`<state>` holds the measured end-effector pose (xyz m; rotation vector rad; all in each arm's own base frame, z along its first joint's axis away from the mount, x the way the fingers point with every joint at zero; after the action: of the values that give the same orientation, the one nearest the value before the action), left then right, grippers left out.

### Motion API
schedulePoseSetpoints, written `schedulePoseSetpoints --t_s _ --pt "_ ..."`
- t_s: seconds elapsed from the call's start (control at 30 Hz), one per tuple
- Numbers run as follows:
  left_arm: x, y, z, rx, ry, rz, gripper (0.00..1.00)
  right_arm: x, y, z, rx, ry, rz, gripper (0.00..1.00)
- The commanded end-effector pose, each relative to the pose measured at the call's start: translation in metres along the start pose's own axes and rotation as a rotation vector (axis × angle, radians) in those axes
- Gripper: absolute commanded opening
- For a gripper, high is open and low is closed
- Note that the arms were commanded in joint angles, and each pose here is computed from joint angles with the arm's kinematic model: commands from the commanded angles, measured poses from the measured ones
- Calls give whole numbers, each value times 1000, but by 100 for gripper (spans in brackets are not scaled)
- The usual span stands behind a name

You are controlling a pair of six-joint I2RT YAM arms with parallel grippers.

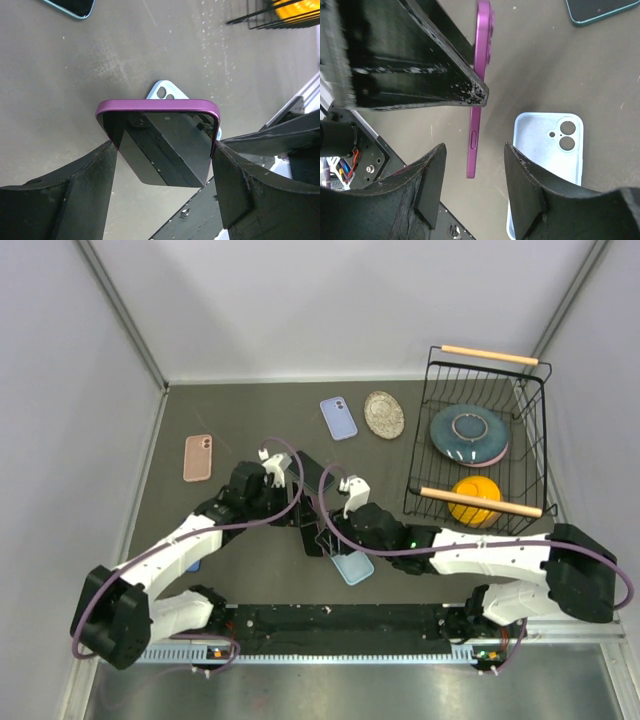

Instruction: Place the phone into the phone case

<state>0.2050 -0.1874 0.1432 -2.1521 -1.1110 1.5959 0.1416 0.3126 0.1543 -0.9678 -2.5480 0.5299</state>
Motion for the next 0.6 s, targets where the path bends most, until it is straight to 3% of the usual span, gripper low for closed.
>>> schedulePoseSetpoints --t_s 0.0,0.13,0.23,0.3,0.37,0.47,0.57 --pt "-31 -11 -16 -88 -17 139 40 13 9 -25 -76 8 -6 49" --pt "-35 -11 -13 -81 -63 172 40 14 12 -27 -79 16 2 41" --pt "-39 -12 -10 -73 -98 209 41 14 13 -28 -83 17 7 28" --pt "-40 -13 -11 -74 -108 213 45 13 13 -28 -83 14 12 12" --pt "-40 -12 -14 -85 -119 196 62 13 11 -29 -85 8 10 0" --pt "-37 -12 -15 -66 -135 150 84 8 6 -27 -61 -9 37 0" --pt "-41 -15 -13 -34 -134 154 96 -2 0 -23 -27 -41 88 0"
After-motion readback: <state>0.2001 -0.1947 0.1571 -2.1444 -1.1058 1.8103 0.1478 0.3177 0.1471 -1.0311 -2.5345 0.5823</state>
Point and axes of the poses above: each gripper's point midway between its finger pads, its own y axis out along the fingers, its own x axis along the line the jaws close on, z = x × y, the point moved 5 cm from there along -y, back along the fingers, and after that the axes turned 15 degrees about -y, right-handed, at the moved point
